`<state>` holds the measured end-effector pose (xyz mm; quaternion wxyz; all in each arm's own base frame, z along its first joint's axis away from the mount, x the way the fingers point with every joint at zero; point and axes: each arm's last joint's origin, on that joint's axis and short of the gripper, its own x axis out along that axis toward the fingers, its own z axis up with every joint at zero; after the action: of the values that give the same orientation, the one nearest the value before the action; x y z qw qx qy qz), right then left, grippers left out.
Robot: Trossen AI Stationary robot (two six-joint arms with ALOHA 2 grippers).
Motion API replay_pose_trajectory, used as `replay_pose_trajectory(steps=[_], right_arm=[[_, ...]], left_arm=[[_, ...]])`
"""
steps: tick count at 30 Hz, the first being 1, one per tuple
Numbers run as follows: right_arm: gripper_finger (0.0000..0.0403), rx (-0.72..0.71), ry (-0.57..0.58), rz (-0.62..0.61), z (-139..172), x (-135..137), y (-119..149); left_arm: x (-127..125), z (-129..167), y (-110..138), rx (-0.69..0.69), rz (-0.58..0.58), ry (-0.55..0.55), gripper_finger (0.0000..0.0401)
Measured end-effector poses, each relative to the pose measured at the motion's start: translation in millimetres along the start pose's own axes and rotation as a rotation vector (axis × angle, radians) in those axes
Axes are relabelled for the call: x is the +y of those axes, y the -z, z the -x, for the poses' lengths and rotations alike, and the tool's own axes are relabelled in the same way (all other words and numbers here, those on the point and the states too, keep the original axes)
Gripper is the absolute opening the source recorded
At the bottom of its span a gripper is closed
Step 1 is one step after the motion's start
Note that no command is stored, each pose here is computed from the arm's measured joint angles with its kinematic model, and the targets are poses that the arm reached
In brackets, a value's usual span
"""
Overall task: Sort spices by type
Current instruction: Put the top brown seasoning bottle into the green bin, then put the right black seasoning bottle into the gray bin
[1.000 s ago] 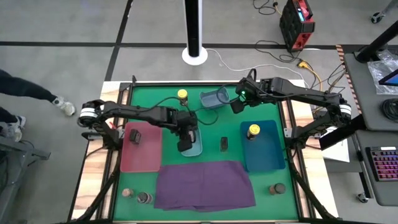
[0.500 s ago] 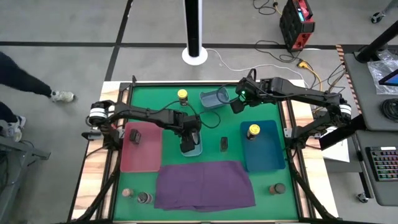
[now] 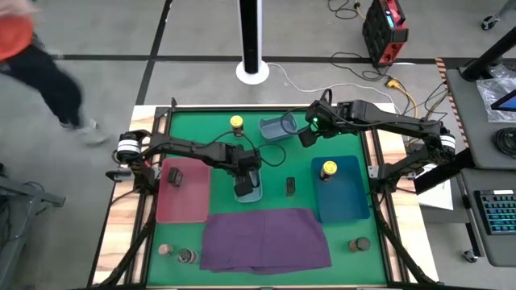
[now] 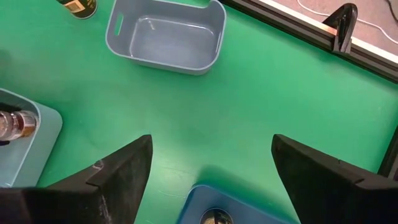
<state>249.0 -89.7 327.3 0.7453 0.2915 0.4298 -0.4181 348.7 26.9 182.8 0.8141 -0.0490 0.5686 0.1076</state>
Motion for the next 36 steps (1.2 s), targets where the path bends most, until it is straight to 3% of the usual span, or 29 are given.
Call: replay_pose_trajectory(steps=[10, 18, 36], right_arm=[[0.0310, -0.001, 0.000, 0.010, 0.0, 0.0, -0.1], [0.0321, -0.002, -0.002, 0.010, -0.1, 0.3, -0.3], [0.0325, -0.002, -0.001, 0.010, -0.2, 0.2, -0.2]], left_arm=[[0.5, -9.8, 9.9, 0.017, -0.002, -0.003, 0.0162], [1.0, -11.8, 9.5, -0.009, -0.025, -0.027, 0.0221], [0.5, 2.0, -3.7, -0.021, -0.047, -0.023, 0.0213]])
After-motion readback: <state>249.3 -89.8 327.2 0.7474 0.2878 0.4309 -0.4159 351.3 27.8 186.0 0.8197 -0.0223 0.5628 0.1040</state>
